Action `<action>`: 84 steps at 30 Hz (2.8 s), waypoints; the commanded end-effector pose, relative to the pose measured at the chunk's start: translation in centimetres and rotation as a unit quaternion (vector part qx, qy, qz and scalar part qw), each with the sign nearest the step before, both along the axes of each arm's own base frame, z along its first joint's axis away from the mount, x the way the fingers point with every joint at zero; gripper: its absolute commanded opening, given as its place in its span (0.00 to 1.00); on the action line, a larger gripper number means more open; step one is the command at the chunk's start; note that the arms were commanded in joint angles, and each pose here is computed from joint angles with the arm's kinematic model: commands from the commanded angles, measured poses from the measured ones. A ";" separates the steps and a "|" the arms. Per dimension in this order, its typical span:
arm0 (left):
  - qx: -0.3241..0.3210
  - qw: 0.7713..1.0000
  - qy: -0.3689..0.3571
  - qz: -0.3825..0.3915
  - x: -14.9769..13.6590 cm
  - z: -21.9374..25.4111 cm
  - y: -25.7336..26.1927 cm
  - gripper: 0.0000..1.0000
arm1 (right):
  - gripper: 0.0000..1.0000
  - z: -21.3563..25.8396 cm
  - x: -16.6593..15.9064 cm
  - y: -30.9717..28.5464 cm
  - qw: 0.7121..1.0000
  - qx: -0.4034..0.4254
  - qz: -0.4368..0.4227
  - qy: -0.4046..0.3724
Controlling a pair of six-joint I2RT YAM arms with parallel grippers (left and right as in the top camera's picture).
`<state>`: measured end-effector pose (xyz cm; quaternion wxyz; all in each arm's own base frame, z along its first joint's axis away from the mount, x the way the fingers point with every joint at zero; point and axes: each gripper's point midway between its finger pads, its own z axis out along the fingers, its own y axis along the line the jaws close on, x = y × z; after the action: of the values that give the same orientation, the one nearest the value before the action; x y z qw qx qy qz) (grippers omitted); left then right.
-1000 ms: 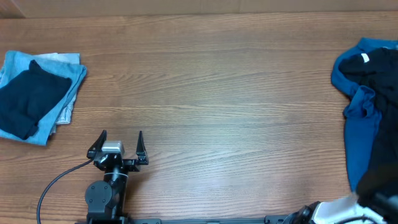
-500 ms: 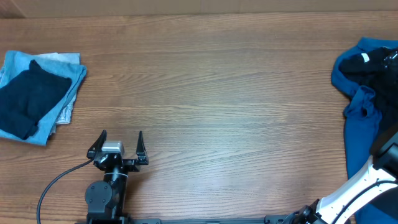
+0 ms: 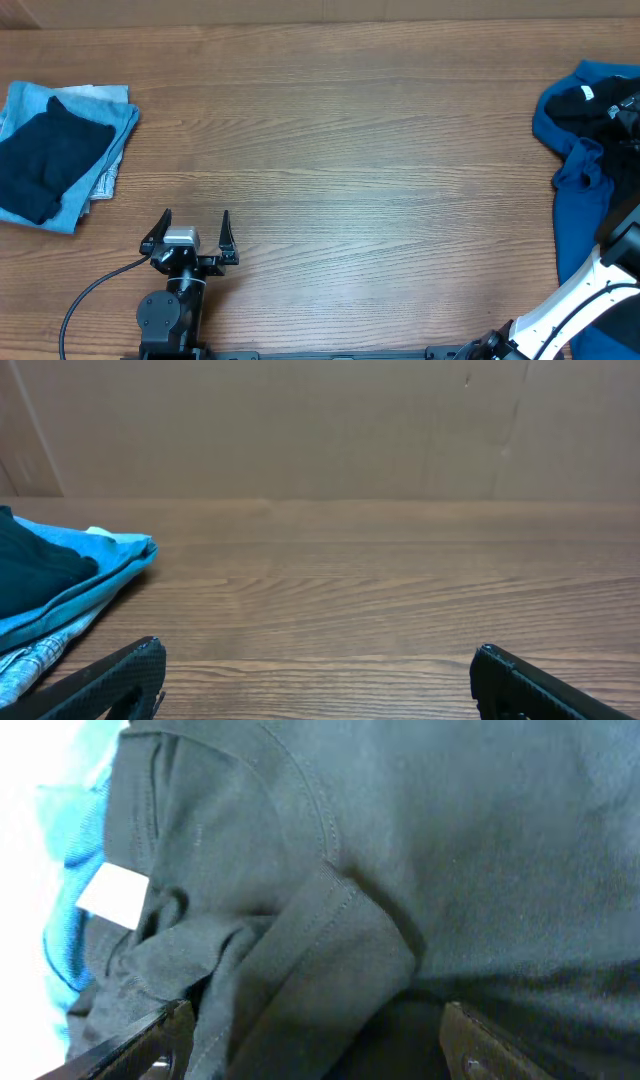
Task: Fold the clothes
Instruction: 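Grasp the black t-shirt with the right gripper, then drag the black t-shirt leftward and drop it mid-table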
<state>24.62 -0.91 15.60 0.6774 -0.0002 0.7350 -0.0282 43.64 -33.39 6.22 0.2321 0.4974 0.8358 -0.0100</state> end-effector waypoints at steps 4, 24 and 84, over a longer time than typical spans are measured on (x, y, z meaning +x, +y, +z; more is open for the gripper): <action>0.013 1.000 -0.003 -0.003 0.0 0.0 0.0 1.00 | 0.72 -2.0 0.0 0.2 1.000 0.015 -0.009 0.009; 0.013 1.000 -0.003 -0.003 0.0 0.0 0.0 1.00 | 0.04 18.2 5.3 4.4 0.963 -0.050 0.197 -0.177; 0.013 1.000 -0.003 -0.003 0.0 0.0 0.0 1.00 | 0.12 15.1 10.1 53.3 0.859 -0.019 0.505 -0.079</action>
<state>24.62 -0.91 15.59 0.6773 -0.0001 0.7352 -0.0283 50.72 27.71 18.41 0.2438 -0.1355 0.9454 0.1686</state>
